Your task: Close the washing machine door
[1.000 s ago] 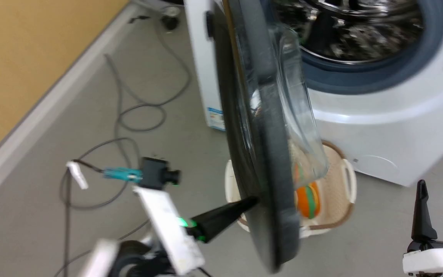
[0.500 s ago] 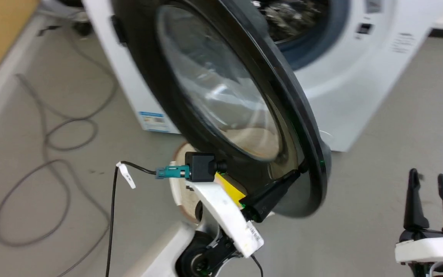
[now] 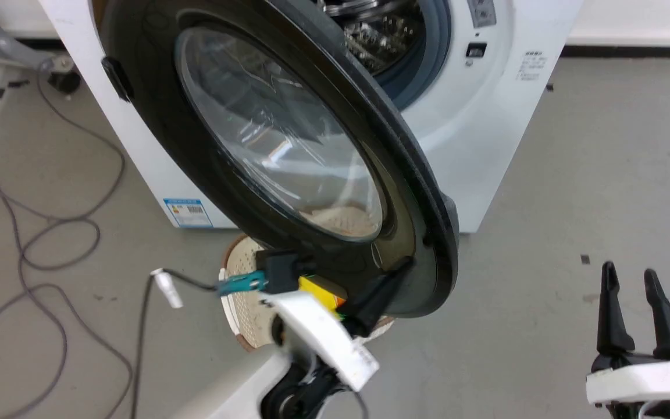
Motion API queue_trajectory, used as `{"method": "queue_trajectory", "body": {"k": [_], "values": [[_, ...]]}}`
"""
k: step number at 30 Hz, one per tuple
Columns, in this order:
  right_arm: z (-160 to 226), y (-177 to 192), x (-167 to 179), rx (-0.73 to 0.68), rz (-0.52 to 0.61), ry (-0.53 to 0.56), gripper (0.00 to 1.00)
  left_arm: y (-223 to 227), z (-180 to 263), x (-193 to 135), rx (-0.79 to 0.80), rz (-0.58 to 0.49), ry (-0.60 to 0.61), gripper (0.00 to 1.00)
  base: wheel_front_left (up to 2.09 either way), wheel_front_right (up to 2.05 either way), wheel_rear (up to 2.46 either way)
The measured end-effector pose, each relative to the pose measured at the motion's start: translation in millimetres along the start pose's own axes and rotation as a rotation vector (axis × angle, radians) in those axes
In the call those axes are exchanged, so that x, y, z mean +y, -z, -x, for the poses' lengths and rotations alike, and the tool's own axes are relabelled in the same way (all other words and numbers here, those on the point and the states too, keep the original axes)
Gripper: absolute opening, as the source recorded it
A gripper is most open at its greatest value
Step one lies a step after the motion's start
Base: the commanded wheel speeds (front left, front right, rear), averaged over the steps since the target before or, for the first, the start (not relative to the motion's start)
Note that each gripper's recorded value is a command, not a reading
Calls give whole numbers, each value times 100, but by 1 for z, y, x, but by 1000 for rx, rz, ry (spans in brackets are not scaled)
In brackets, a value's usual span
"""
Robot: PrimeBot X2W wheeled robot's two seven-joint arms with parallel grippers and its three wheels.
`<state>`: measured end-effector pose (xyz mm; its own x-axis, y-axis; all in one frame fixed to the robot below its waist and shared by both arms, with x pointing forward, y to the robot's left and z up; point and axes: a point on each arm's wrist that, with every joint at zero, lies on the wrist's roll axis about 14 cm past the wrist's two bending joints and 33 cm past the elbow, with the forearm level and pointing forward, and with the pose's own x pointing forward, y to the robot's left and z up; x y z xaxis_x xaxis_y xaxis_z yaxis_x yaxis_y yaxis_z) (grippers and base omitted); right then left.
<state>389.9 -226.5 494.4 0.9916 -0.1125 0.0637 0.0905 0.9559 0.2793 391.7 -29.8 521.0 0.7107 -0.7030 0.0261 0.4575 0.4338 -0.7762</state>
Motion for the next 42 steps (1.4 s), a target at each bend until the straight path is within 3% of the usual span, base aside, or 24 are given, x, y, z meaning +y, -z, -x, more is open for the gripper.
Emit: {"method": "queue_trajectory", "body": {"k": [7, 10, 14, 18, 21, 23, 28, 35, 36, 37, 42], "values": [[7, -16, 3, -44, -1, -11, 100, -32, 34, 26, -71, -350, -63, 0, 0, 0, 0], [6, -27, 8, -78, 0, -26, 100, -69, 43, 30, -170, -478, -124, 0, 0, 0, 0], [3, -41, 15, -122, 5, -47, 100, -129, 70, 30, -368, -655, -263, 0, 0, 0, 0], [0, -57, 24, -171, 19, -75, 100, -159, 107, 38, -480, -839, -433, 0, 0, 0, 0], [-3, -72, 36, -218, 43, -112, 100, -180, 139, 42, -573, -913, -564, 0, 0, 0, 0], [-5, -83, 45, -254, 51, -136, 100, -189, 160, 45, -618, -967, -651, 100, 0, 0, 0], [-9, -110, 72, -344, 36, -212, 100, -190, 199, 52, -655, -1040, -797, 100, 0, 0, 0], [-5, -144, 130, -460, -8, -379, 100, -167, 219, 62, -634, -1017, -881, 100, 0, 0, 0], [-2, -148, 142, -475, -16, -414, 56, -165, 222, 64, -632, -1013, -894, 100, 0, 0, 0], [0, -151, 152, -486, -23, -449, 3, -163, 224, 67, -624, -1011, -905, 100, 0, 0, 0], [18, -154, 199, -497, -9, -644, 0, -157, 231, 74, -604, -1017, -940, 100, 0, 0, 0]]}}
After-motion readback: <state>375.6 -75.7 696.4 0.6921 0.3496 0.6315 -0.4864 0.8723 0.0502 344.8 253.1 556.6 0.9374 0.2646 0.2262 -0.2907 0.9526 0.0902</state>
